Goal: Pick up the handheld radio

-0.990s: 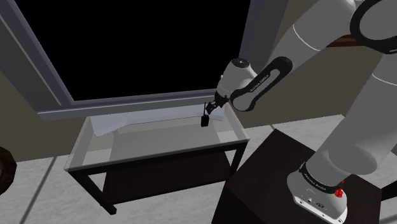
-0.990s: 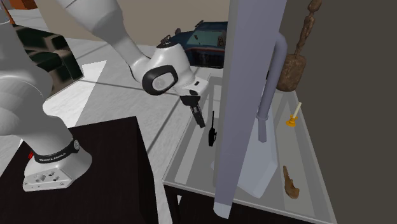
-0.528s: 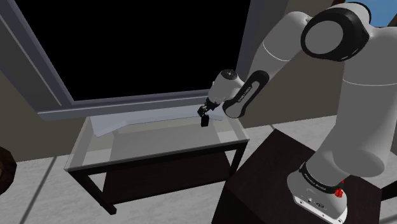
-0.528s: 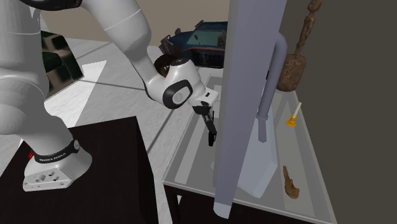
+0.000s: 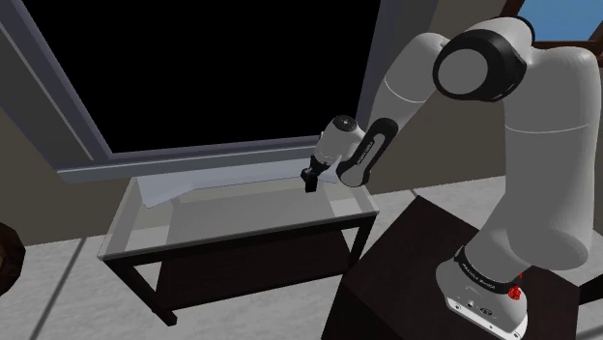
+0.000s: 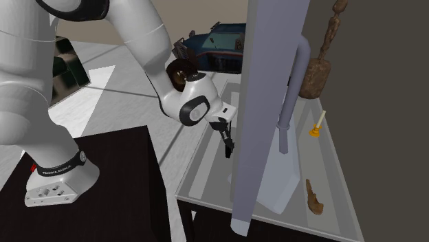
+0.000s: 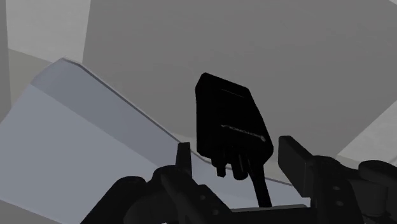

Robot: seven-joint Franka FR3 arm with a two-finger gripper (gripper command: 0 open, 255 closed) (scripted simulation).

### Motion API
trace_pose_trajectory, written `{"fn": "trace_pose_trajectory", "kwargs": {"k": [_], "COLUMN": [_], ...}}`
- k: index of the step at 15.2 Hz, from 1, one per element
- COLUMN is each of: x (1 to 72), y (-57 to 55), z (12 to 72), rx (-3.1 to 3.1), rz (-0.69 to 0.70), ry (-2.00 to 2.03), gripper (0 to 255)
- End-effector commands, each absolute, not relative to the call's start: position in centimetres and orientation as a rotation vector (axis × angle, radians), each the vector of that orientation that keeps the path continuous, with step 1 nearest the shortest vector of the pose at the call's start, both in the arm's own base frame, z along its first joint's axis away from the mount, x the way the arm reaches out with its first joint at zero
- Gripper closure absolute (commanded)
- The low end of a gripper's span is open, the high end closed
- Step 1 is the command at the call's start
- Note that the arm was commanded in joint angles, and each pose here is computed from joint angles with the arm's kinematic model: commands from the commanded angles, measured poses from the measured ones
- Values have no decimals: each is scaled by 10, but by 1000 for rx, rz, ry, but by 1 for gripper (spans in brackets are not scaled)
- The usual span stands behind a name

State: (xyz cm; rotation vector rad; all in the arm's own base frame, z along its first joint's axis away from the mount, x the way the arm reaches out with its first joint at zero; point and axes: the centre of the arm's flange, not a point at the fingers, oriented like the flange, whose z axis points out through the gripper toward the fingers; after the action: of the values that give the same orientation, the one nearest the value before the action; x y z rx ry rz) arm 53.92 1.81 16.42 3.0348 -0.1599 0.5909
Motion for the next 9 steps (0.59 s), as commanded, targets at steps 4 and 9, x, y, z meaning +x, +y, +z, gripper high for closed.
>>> {"fn": "trace_pose_trajectory", "kwargs": {"k": [4, 9], "x": [539, 539], "y": [18, 18], "z": [163, 163], "rx": [3035, 3035], "rz": [592, 592], "ry": [-160, -160], "gripper": [255, 255]}}
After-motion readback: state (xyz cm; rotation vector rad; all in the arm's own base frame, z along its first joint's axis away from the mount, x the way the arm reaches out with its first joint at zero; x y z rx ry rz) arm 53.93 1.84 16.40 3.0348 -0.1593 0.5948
